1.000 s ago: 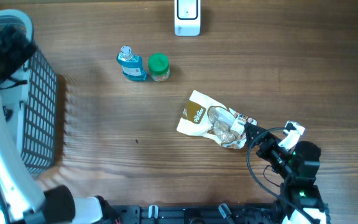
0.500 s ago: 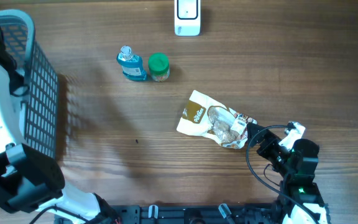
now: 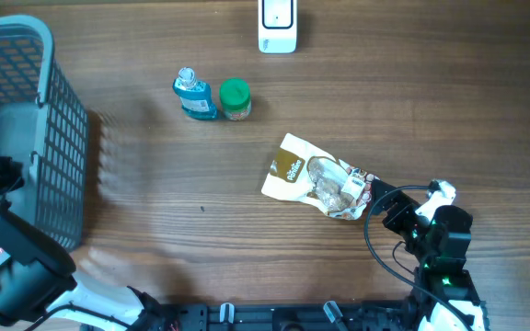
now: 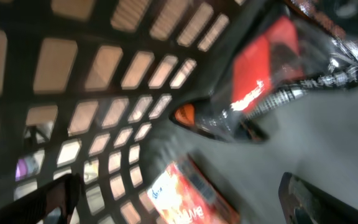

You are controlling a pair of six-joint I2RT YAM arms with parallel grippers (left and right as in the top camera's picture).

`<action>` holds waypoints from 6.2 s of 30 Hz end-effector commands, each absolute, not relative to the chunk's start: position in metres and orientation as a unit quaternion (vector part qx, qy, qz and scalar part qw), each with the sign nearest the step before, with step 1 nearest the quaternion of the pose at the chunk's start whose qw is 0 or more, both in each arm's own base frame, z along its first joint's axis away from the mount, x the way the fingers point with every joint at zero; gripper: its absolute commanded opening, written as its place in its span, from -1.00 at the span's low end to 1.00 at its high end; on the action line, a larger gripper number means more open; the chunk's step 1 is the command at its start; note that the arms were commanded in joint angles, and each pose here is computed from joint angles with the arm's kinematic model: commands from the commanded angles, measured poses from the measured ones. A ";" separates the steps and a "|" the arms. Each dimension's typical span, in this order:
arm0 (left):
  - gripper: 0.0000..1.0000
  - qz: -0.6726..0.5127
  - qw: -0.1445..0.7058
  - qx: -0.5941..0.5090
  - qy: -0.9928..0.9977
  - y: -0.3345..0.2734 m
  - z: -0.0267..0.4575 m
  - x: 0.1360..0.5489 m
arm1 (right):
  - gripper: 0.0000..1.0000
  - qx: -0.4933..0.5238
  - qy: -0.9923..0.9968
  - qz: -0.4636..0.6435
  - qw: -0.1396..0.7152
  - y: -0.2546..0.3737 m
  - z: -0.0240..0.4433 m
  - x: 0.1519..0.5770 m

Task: Scan the item barcode
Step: 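Reach the left gripper into the basket toward the black-and-red package, then grasp the black-and-red package with the left gripper and lift it out, then place the black-and-red package on the table left of the bag, release, then reach the left gripper into the basket and grasp the red Kleenex pack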

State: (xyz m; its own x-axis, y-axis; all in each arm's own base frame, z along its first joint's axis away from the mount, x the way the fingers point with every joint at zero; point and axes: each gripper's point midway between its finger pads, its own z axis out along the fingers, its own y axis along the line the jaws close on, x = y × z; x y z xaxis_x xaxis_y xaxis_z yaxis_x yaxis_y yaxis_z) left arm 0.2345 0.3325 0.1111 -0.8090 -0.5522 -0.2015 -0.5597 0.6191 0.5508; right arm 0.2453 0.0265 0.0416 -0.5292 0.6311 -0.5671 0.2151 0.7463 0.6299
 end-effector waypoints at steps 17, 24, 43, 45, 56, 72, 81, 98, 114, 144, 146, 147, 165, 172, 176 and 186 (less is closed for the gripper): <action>0.36 0.239 -0.012 -0.136 0.961 0.336 0.028 0.276 | 1.00 0.282 0.828 0.232 0.425 0.015 0.042 0.248; -0.50 0.228 -0.002 -0.135 0.964 0.335 0.021 0.281 | 1.00 0.282 0.828 0.232 0.425 0.015 0.042 0.248; -0.92 0.247 0.047 -0.165 0.954 0.325 0.048 0.308 | 1.00 0.291 0.825 0.237 0.422 0.015 0.042 0.248; -0.92 0.257 0.095 -0.171 0.946 0.312 0.078 0.334 | 1.00 0.291 0.825 0.237 0.422 0.015 0.042 0.248; -0.92 0.307 0.420 -0.220 0.825 0.237 0.385 0.343 | 1.00 0.264 0.843 0.218 0.415 0.016 0.035 0.243; -0.92 -0.079 0.290 0.147 0.943 -0.122 0.251 0.359 | 1.00 0.247 0.837 0.241 0.424 0.024 0.043 0.247; -0.92 -0.051 0.121 0.211 0.969 -0.168 0.099 0.281 | 1.00 0.247 0.837 0.241 0.424 0.024 0.043 0.247; -0.92 -0.440 0.037 0.323 0.837 -0.252 0.125 0.205 | 1.00 0.245 0.838 0.244 0.421 0.025 0.043 0.246; -0.92 -0.358 0.048 0.228 0.904 -0.200 0.101 0.242 | 1.00 0.246 0.838 0.245 0.421 0.025 0.043 0.246; 1.00 -0.017 0.428 -0.054 0.902 -0.046 0.366 0.339 | 1.00 0.249 0.842 0.243 0.413 0.025 0.039 0.244; 1.00 0.011 0.461 -0.156 0.874 0.016 0.395 0.343 | 1.00 0.248 0.842 0.247 0.411 0.027 0.039 0.244; 1.00 0.016 0.461 -0.242 0.854 0.065 0.398 0.339 | 1.00 0.250 0.841 0.247 0.411 0.027 0.039 0.244; 1.00 0.185 0.154 -0.750 0.616 0.285 0.162 0.170 | 1.00 0.249 0.841 0.247 0.413 0.026 0.040 0.244; 1.00 0.218 0.129 -0.753 0.608 0.287 0.130 0.157 | 1.00 0.248 0.841 0.246 0.412 0.026 0.039 0.244; 1.00 0.234 0.085 -0.748 0.615 0.289 0.105 0.153 | 1.00 0.247 0.842 0.246 0.413 0.026 0.039 0.244; 1.00 0.235 0.062 -0.746 0.621 0.297 0.074 0.160 | 1.00 0.247 0.842 0.243 0.413 0.026 0.039 0.244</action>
